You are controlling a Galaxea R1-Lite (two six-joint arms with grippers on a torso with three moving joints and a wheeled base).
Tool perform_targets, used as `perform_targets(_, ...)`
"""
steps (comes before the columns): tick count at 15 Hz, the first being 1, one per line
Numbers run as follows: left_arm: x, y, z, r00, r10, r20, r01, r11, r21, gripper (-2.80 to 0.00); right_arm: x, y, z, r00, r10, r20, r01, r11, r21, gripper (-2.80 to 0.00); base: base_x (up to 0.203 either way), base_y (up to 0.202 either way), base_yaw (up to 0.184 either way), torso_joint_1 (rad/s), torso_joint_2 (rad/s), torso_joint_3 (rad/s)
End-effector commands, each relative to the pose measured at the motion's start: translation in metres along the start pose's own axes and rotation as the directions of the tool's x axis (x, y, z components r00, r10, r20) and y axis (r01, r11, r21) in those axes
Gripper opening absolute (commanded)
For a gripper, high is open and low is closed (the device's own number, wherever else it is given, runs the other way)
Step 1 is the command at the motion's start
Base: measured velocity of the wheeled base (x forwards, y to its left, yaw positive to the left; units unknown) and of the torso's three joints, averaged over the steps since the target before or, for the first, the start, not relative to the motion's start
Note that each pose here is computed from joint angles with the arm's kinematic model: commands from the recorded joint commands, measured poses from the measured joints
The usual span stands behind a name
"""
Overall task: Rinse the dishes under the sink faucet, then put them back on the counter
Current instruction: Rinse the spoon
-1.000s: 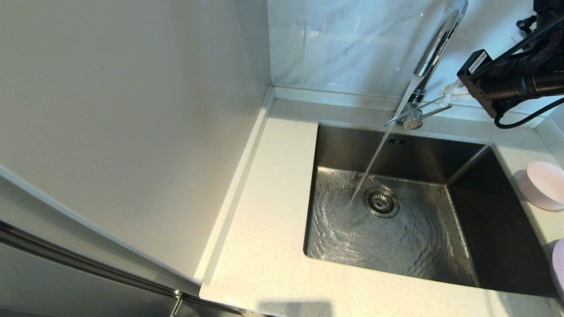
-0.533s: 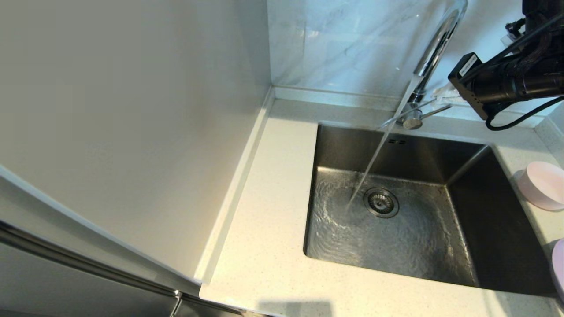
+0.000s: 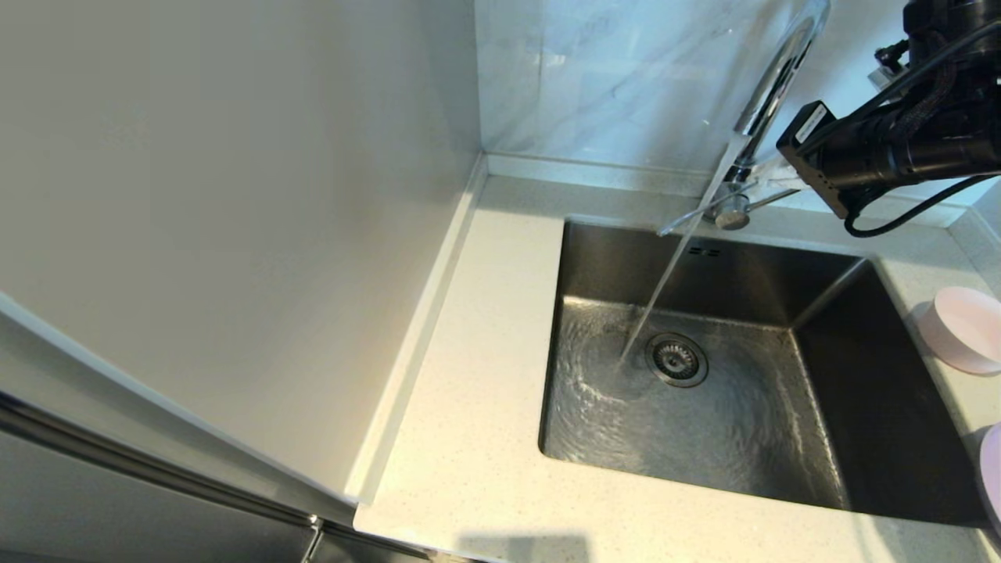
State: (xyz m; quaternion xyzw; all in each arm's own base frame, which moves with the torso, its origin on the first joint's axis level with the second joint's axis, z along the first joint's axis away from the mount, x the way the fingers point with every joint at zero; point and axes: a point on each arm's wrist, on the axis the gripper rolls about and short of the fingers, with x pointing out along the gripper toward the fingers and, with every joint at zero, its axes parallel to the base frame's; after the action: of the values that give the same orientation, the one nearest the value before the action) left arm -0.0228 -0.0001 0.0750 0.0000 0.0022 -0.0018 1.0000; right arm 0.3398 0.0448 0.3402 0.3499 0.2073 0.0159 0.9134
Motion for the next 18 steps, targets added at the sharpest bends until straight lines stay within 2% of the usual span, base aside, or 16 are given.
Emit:
perform_targets(1, 0.0, 0.0, 0.0, 1.0, -0.001, 0.0, 0.001, 1.0, 0.0, -2.8, 0.004, 0.0, -0.003, 1.0, -0.003, -0.014, 0.003, 1.0, 0.003, -2.8, 0.0, 0.0, 0.0, 0.0, 0.0, 0.0)
perform_targets(18, 0.0, 0.0, 0.0, 1.0, -0.001, 0.0, 0.001, 1.0, 0.0, -2.8, 0.027, -0.001, -0.016, 1.0, -0.018, -0.017, 0.018, 1.0, -0.014, -2.8, 0.0, 0.0, 0.0, 0.0, 0.0, 0.0)
